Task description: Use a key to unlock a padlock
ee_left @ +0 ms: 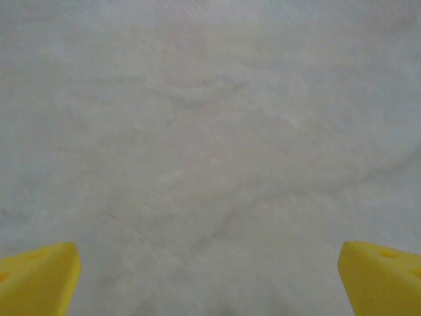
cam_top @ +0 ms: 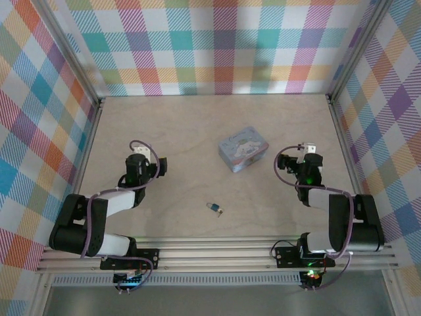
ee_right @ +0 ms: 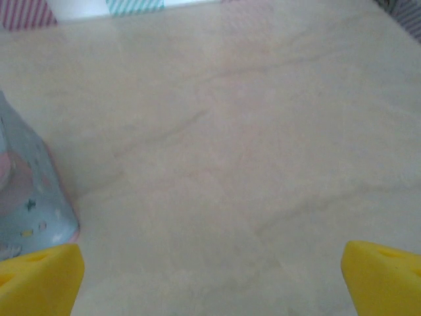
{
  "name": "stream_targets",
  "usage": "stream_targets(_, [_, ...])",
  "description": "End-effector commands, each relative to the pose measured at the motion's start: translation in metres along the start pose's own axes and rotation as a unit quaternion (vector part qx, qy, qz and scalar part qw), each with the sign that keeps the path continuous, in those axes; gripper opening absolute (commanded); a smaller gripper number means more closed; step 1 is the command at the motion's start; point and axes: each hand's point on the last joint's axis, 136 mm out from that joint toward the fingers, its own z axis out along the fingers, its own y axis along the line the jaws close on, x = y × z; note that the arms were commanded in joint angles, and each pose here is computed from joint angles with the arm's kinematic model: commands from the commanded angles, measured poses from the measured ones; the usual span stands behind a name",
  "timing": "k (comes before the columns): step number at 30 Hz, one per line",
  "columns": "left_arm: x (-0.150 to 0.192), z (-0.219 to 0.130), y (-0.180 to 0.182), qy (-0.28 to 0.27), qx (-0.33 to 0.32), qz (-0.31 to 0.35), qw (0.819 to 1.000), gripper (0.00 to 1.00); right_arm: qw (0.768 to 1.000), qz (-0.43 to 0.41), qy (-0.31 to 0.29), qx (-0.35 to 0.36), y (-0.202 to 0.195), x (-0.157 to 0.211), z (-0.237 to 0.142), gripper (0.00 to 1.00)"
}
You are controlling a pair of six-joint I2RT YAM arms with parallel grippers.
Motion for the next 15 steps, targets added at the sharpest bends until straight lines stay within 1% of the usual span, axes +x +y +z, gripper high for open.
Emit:
stream_targets(1, [-0.016,0.003,0.012,-0.044,-0.003,-0.023,0.999,1.00,0.998,0.009,-0.063,-0.016,0.003,-0.012,0.002,1.00])
stream_targets(2, [-0.014,0.005,0.013,-0.043,-0.003,-0.024,0.999,1.00,0.997,0.009,-0.073,-0.015,0.002,-0.012,0.003,1.00])
stream_targets(3, [-0.013,0.008,0.013,-0.043,-0.003,-0.026,0.999,1.00,0.998,0.007,-0.068,-0.018,0.003,-0.011,0.005,1.00])
stream_targets(8, [0.002,0.028,0.008,-0.021,0.012,-0.017,1.000,1.00,0.999,-0.003,-0.024,-0.035,0.011,-0.009,0.018,1.00])
stream_targets(10, [0.003,0.028,0.014,-0.020,0.011,-0.033,0.999,1.00,0.999,-0.006,-0.023,-0.034,0.012,-0.009,0.018,1.00])
stream_targets(15, [0.002,0.028,0.014,-0.020,0.009,-0.032,0.999,1.00,0.999,-0.007,-0.024,-0.034,0.012,-0.009,0.018,1.00])
